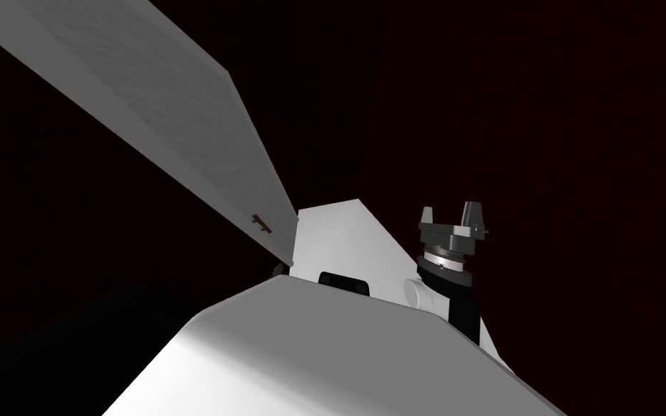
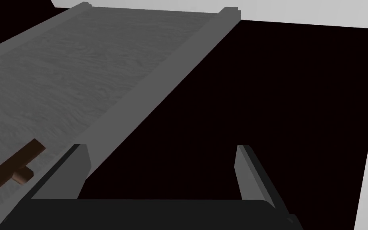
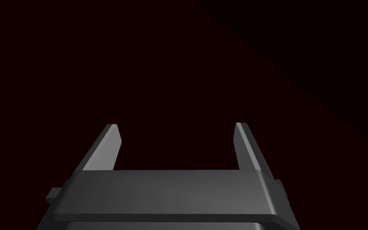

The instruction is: Push the door open

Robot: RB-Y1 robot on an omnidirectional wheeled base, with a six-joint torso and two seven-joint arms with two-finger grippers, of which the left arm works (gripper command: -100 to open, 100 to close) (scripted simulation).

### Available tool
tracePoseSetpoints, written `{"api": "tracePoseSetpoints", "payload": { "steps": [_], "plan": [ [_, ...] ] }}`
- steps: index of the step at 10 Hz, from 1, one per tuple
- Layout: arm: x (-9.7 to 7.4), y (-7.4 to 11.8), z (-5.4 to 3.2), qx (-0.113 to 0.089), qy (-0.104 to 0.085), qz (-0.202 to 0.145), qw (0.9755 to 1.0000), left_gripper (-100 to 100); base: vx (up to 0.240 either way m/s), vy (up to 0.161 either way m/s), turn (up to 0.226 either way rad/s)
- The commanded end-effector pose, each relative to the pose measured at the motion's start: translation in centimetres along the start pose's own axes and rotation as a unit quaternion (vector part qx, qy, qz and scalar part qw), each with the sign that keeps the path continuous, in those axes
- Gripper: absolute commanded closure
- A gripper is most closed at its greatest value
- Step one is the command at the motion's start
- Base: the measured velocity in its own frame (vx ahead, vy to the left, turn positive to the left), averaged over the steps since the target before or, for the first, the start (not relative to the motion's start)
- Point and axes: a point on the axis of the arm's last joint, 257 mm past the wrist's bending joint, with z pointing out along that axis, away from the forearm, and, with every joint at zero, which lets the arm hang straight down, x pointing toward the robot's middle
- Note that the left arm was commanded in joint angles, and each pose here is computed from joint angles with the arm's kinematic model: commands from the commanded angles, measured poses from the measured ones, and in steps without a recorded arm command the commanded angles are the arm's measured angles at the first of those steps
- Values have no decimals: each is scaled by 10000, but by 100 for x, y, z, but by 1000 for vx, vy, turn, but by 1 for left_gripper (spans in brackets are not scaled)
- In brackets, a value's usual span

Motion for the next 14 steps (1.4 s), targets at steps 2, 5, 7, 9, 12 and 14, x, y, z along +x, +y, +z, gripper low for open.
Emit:
{"api": "tracePoseSetpoints", "payload": {
  "steps": [2,5,7,9,12,14],
  "plan": [
    [-216,278,10,-344,-305,34,9989,-100,112,-17,-53],
    [-464,564,4,-696,-643,74,9955,-100,116,-11,-58],
    [-632,747,-17,-921,-873,101,9919,-100,111,-18,-56],
    [-801,924,-51,-1138,-1106,129,9873,-100,116,4,-57],
    [-1055,1176,-125,-1448,-1461,172,9785,-100,116,-5,-53],
    [-1216,1328,-185,-1634,-1688,200,9718,-100,117,-6,-55]
  ]
}}
